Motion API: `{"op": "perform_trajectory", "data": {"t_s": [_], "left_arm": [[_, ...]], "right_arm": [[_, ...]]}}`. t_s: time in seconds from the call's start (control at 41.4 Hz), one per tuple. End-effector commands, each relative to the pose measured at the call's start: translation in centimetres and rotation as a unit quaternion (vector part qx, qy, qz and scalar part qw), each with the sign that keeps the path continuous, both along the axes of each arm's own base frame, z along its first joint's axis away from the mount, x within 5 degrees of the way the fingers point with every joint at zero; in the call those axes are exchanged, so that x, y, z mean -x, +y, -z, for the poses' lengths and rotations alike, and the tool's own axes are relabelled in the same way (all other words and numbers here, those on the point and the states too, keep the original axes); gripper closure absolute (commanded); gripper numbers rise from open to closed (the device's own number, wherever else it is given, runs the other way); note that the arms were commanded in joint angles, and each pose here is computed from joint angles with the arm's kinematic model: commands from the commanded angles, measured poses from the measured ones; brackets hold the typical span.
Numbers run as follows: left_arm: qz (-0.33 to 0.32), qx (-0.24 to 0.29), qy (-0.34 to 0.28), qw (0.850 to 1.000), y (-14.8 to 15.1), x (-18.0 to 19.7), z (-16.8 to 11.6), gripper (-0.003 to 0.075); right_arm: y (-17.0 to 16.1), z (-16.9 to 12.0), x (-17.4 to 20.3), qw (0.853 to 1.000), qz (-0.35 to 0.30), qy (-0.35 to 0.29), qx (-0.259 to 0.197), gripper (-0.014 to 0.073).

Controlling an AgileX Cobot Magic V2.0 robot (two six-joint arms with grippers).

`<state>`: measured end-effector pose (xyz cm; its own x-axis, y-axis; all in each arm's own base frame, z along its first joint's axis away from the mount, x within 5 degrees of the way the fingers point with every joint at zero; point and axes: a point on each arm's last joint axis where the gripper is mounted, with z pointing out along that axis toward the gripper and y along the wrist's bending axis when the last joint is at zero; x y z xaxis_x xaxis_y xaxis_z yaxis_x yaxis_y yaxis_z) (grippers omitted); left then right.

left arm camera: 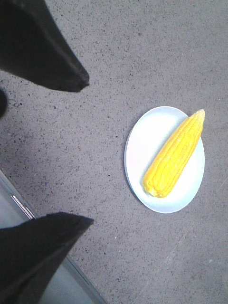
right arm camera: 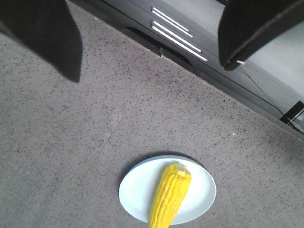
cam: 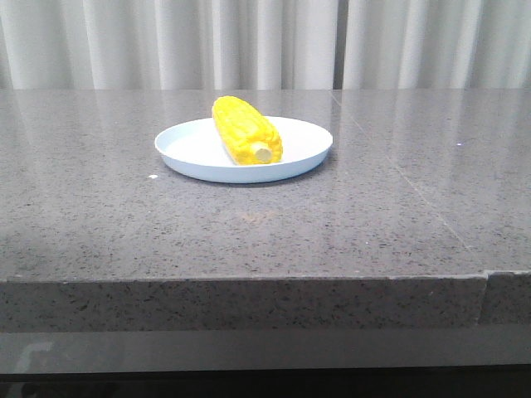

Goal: Place corn on plate with both arms
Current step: 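Open the right gripper and lift it away from the corn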

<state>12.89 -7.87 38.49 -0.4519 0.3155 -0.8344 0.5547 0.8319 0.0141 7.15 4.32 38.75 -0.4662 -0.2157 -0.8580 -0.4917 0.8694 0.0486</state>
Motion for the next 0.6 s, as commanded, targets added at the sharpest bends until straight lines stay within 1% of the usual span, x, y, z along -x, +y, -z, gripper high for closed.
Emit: {"op": "perform_trajectory", "data": {"t_s": [0.0, 0.073, 0.121, 0.145, 0.193, 0.29, 0.363, 0.459, 0.532, 0.58], "left_arm": [[0.0, 0.034, -0.037, 0.999, -0.19, -0.03, -1.39, 0.021], [0.0, 0.034, -0.037, 0.999, -0.19, -0.03, -1.39, 0.0214], [0.0, 0.034, -0.037, 0.999, -0.19, -0.03, -1.39, 0.0238], [0.0, 0.034, -0.037, 0.999, -0.19, -0.02, -1.38, 0.0259], [0.0, 0.033, -0.036, 0.999, -0.19, -0.01, -1.36, 0.03], [0.0, 0.031, -0.033, 0.999, -0.17, 0.02, -1.3, 0.043], [0.0, 0.031, -0.033, 0.999, -0.17, 0.02, -1.3, 0.0525], [0.0, 0.032, -0.033, 0.999, -0.18, 0.01, -1.32, 0.0636], [0.0, 0.032, -0.033, 0.999, -0.18, 0.01, -1.32, 0.0703], [0.0, 0.032, -0.033, 0.999, -0.18, 0.01, -1.32, 0.0733]], "right_arm": [[-0.27, -1.23, 0.11, 0.999, 0.003, -0.049, -0.012, 0.0078], [-0.3, -1.27, 0.13, 0.999, 0.004, -0.051, -0.013, 0.0201], [-0.29, -1.28, 0.13, 0.999, 0.004, -0.052, -0.013, 0.0288], [-0.29, -1.28, 0.13, 0.999, 0.004, -0.052, -0.013, 0.0337], [-0.29, -1.28, 0.13, 0.999, 0.004, -0.052, -0.013, 0.0405], [-0.29, -1.3, 0.12, 0.999, 0.004, -0.053, -0.013, 0.0547], [-0.29, -1.3, 0.12, 0.999, 0.004, -0.053, -0.013, 0.0613], [-0.28, -1.34, 0.1, 0.998, 0.004, -0.055, -0.015, 0.0665], [-0.26, -1.42, 0.07, 0.998, 0.004, -0.059, -0.017, 0.0662], [-0.25, -1.44, 0.06, 0.998, 0.004, -0.06, -0.018, 0.0662]]}}
